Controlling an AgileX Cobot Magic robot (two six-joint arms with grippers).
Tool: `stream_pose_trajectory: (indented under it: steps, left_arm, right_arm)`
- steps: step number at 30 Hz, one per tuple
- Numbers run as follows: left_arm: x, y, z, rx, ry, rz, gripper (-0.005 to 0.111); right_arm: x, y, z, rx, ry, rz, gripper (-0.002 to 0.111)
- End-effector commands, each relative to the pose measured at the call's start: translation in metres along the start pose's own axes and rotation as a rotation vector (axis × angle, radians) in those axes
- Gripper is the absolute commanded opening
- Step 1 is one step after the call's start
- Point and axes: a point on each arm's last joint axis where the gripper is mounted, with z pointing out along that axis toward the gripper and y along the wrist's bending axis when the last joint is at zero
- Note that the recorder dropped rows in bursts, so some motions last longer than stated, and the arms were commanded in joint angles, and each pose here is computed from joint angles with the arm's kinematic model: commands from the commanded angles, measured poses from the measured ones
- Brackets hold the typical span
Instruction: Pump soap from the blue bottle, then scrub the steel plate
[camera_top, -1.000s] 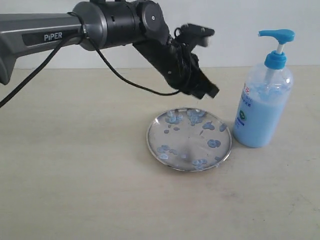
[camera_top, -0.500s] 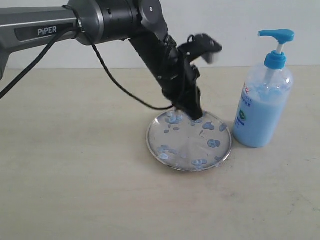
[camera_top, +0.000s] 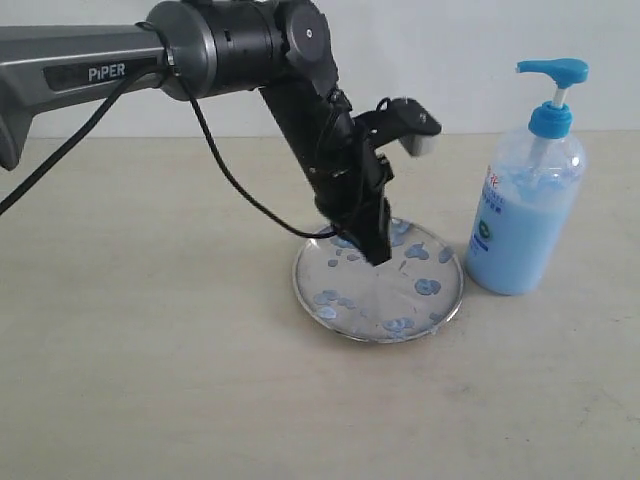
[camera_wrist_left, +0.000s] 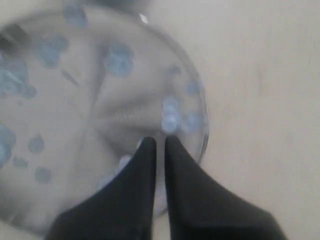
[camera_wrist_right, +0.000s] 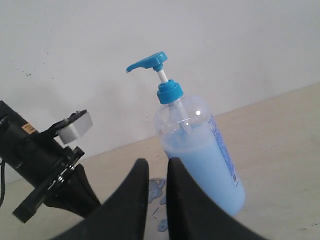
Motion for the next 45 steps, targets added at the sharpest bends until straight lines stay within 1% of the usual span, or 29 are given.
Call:
stream_pose_trajectory:
  steps: [1, 2, 3, 4, 5, 6, 7, 8, 9, 10, 11, 13, 14, 16, 18, 20, 21, 23, 25, 26, 27, 29, 31, 33, 36, 39, 40, 42, 45]
  left_arm:
    - [0.011, 0.019, -0.006, -0.209, 0.116, 0.024, 0.004]
    - [0.002, 0.026, -0.004, -0.278, -0.004, -0.088, 0.004]
    - [-0.009, 0.029, -0.001, -0.283, -0.157, -0.252, 0.004]
    - [-0.016, 0.029, 0.006, -0.236, -0.261, -0.384, 0.004]
    - [-0.024, 0.023, 0.014, -0.13, -0.34, -0.453, 0.004]
    - [-0.026, 0.018, 0.022, -0.056, -0.338, -0.395, 0.004]
    - [-0.023, 0.009, 0.029, 0.041, -0.296, -0.323, 0.004]
    - [-0.015, 0.001, 0.036, 0.13, -0.211, -0.23, 0.004]
    - [-0.005, -0.006, 0.039, 0.196, -0.097, -0.188, 0.004]
    - [0.004, -0.007, 0.041, 0.213, -0.008, -0.168, 0.004]
    - [0.014, 0.0, 0.042, 0.136, 0.08, -0.191, 0.004]
    - [0.027, 0.008, 0.035, 0.006, 0.199, -0.315, 0.004]
    - [0.031, 0.01, 0.025, -0.051, 0.223, -0.328, 0.004]
    - [0.027, 0.006, 0.002, -0.067, 0.181, -0.367, 0.004]
    - [0.008, 0.0, -0.031, -0.108, -0.04, -0.364, 0.004]
    - [-0.013, -0.015, -0.073, -0.143, -0.313, -0.333, 0.004]
    - [-0.02, -0.023, -0.089, -0.167, -0.421, -0.301, 0.004]
    - [-0.026, -0.041, -0.126, -0.277, -0.638, -0.233, 0.004]
    - [-0.021, -0.062, -0.155, -0.406, -0.754, -0.153, 0.004]
    - [-0.012, -0.072, -0.165, -0.475, -0.78, -0.118, 0.004]
    - [0.0, -0.079, -0.167, -0.533, -0.783, -0.097, 0.004]
    - [0.031, -0.1, -0.177, -0.652, -0.792, -0.057, 0.004]
    - [0.065, -0.122, -0.184, -0.726, -0.81, -0.076, 0.004]
    - [0.106, -0.148, -0.189, -0.791, -0.836, -0.095, 0.004]
    - [0.158, -0.188, -0.189, -0.795, -0.873, -0.107, 0.004]
    - [0.199, -0.22, -0.191, -0.827, -0.948, -0.087, 0.004]
    - [0.208, -0.228, -0.191, -0.838, -0.973, -0.081, 0.004]
    - [0.229, -0.243, -0.195, -0.895, -1.055, -0.072, 0.004]
    - [0.256, -0.257, -0.198, -0.994, -1.179, -0.092, 0.004]
  right_arm:
    - [-0.001, 0.0, 0.0, -0.004, -0.009, -0.002, 0.002]
    - [-0.001, 0.0, 0.0, -0.004, -0.009, -0.002, 0.002]
    - [-0.001, 0.0, 0.0, -0.004, -0.009, -0.002, 0.002]
    - [-0.001, 0.0, 0.0, -0.004, -0.009, -0.002, 0.002]
    - [-0.001, 0.0, 0.0, -0.004, -0.009, -0.002, 0.002]
    - [-0.001, 0.0, 0.0, -0.004, -0.009, -0.002, 0.002]
    - [-0.001, 0.0, 0.0, -0.004, -0.009, -0.002, 0.002]
    - [-0.001, 0.0, 0.0, -0.004, -0.009, -0.002, 0.002]
    - [-0.001, 0.0, 0.0, -0.004, -0.009, -0.002, 0.002]
    - [-0.001, 0.0, 0.0, -0.004, -0.009, -0.002, 0.002]
    - [-0.001, 0.0, 0.0, -0.004, -0.009, -0.002, 0.002]
    - [0.0, 0.0, 0.0, -0.004, -0.007, -0.002, 0.002]
    - [-0.001, 0.0, 0.0, -0.004, -0.009, -0.002, 0.002]
    - [-0.001, 0.0, 0.0, -0.004, -0.009, -0.002, 0.002]
    - [-0.001, 0.0, 0.0, -0.004, -0.009, -0.002, 0.002]
    - [-0.001, 0.0, 0.0, -0.004, -0.009, -0.002, 0.002]
    - [-0.001, 0.0, 0.0, -0.004, -0.009, -0.002, 0.002]
    - [-0.001, 0.0, 0.0, -0.004, -0.009, -0.002, 0.002]
    - [-0.001, 0.0, 0.0, -0.004, -0.009, -0.002, 0.002]
    - [-0.001, 0.0, 0.0, -0.004, -0.009, -0.002, 0.002]
    - [-0.001, 0.0, 0.0, -0.004, -0.009, -0.002, 0.002]
    - [-0.001, 0.0, 0.0, -0.004, -0.009, -0.002, 0.002]
    - [-0.001, 0.0, 0.0, -0.004, -0.009, -0.002, 0.002]
    - [-0.001, 0.0, 0.0, -0.004, -0.009, -0.002, 0.002]
    - [-0.001, 0.0, 0.0, -0.004, -0.009, -0.002, 0.002]
    - [-0.001, 0.0, 0.0, -0.004, -0.009, -0.002, 0.002]
    - [-0.001, 0.0, 0.0, -0.004, -0.009, -0.002, 0.002]
    - [-0.001, 0.0, 0.0, -0.004, -0.009, -0.002, 0.002]
    - [-0.001, 0.0, 0.0, -0.004, -0.009, -0.002, 0.002]
